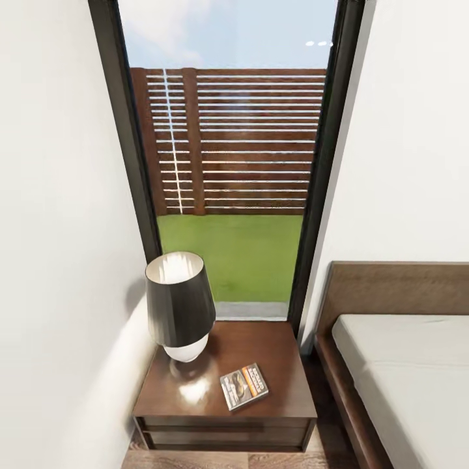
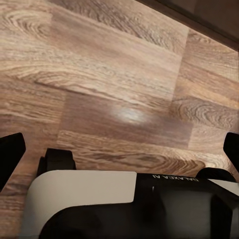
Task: In the bedroom, move the book from the bed onto either nightstand, and place the two sandals side by side next to the bed.
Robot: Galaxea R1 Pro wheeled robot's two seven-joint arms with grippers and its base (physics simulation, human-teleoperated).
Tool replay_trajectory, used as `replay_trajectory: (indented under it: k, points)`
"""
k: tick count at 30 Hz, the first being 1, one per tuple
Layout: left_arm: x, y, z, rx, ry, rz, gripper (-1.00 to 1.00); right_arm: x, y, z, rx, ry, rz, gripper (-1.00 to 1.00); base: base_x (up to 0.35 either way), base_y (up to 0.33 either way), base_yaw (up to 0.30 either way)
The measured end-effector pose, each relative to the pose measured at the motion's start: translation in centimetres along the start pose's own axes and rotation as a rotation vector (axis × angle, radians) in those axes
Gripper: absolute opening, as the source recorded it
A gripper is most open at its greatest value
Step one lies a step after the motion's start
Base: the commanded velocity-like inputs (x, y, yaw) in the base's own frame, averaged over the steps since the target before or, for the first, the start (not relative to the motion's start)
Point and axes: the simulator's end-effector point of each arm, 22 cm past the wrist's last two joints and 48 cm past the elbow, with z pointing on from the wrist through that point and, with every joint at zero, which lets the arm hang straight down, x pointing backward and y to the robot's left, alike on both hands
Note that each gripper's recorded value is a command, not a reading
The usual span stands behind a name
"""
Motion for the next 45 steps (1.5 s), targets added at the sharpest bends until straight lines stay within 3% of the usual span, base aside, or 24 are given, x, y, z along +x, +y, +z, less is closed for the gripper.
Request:
replay_trajectory:
  k: [9,17,21,30,36,45]
  points:
    - [2.2,1.6,-1.8,-0.08,0.03,-0.006,1.0,2.2,-2.1,-1.7,0.113,0.076,-0.072,1.0,0.0,0.0,0.0]
    - [4.1,2.5,-3.3,-0.142,0.057,-0.01,1.0,4.6,-6.5,-4.5,0.311,0.15,-0.145,1.0,0.0,0.0,0.0]
    - [4.2,2.5,-4.0,-0.15,0.06,-0.009,1.0,5.1,-7.8,-5.8,0.373,0.17,-0.165,1.0,0.0,0.0,0.0]
    - [4.9,3.0,-5.6,-0.191,0.075,-0.008,1.0,5.1,-9.3,-8.1,0.479,0.181,-0.187,1.0,0.0,0.0,0.0]
    - [5.4,3.7,-6.7,-0.242,0.084,-0.007,1.0,5.1,-10.4,-9.8,0.556,0.208,-0.23,1.0,0.0,0.0,0.0]
    - [5.7,3.4,-7.8,-0.279,0.091,-0.007,1.0,4.9,-10.7,-11.6,0.605,0.235,-0.282,1.0,0.0,0.0,0.0]
